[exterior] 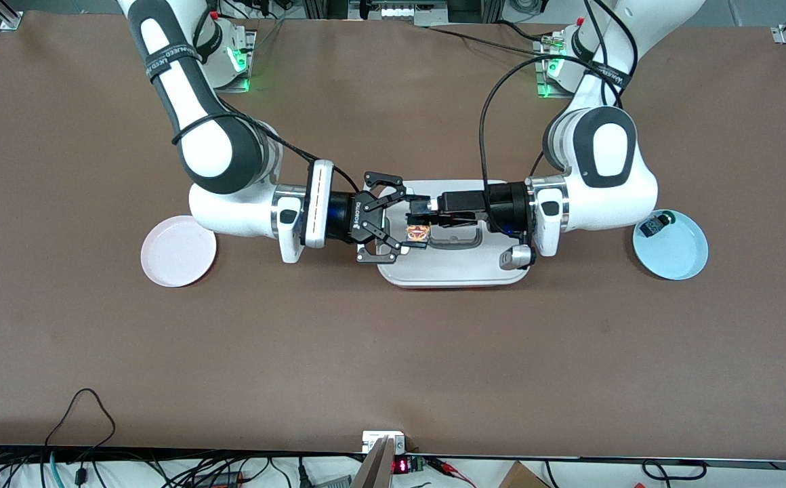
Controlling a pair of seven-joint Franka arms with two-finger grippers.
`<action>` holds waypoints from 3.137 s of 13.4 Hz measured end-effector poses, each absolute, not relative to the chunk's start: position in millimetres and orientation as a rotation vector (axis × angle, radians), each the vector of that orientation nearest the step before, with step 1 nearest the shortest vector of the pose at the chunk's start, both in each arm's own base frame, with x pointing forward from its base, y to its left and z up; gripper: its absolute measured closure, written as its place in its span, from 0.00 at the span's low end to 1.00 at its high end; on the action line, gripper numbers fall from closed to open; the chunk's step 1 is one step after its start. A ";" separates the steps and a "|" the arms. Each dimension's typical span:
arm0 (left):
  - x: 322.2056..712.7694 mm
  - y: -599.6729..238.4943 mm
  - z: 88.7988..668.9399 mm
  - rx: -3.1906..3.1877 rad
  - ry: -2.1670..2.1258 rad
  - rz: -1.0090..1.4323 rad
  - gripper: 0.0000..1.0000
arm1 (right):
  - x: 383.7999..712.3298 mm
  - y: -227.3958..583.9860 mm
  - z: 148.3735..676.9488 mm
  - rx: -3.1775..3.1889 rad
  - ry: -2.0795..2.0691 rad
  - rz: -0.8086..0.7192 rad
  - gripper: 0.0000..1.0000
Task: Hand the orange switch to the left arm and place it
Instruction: 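Pass the switch above the box from the right gripper to the left gripper, then carry the switch with the left gripper over the blue plate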
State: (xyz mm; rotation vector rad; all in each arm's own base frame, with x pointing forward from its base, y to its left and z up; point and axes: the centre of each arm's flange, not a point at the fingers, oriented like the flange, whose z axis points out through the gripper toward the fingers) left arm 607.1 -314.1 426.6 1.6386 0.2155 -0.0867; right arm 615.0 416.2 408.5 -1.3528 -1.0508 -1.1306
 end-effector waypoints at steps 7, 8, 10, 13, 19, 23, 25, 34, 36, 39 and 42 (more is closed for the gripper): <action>614.2 -301.0 427.4 1.640 0.231 -0.064 0.22 | 612.7 421.3 408.9 -1.362 -1.054 -1.133 0.28; 616.1 -297.1 427.4 1.639 0.236 -0.060 0.22 | 612.7 421.3 408.7 -1.362 -1.054 -1.133 0.28; 619.2 -290.6 427.4 1.637 0.244 -0.052 0.25 | 612.6 421.5 408.3 -1.363 -1.054 -1.132 0.28; 620.3 -288.0 427.4 1.636 0.246 -0.049 0.40 | 612.3 421.9 408.2 -1.362 -1.054 -1.131 0.28; 619.7 -288.5 425.4 1.639 0.236 -0.044 0.56 | 613.4 421.5 408.6 -1.362 -1.049 -1.135 0.28; 620.0 -287.9 424.0 1.643 0.210 -0.018 0.66 | 613.9 421.3 408.7 -1.363 -1.050 -1.137 0.28; 620.0 -287.9 423.9 1.643 0.209 -0.018 0.66 | 613.9 421.4 408.6 -1.363 -1.050 -1.137 0.28; 622.1 -284.2 425.2 1.642 0.212 -0.011 0.66 | 612.0 424.3 407.8 -1.360 -1.052 -1.133 0.00; 624.5 -277.2 425.1 1.652 0.202 -0.005 0.66 | 612.0 424.2 407.8 -1.361 -1.052 -1.133 0.00; 635.6 -236.5 424.3 1.710 0.154 -0.001 0.66 | 618.0 414.9 405.5 -1.385 -1.047 -1.143 0.00; 646.1 -169.8 429.5 1.858 0.049 -0.011 0.66 | 643.8 368.1 401.6 -1.467 -1.010 -1.175 0.00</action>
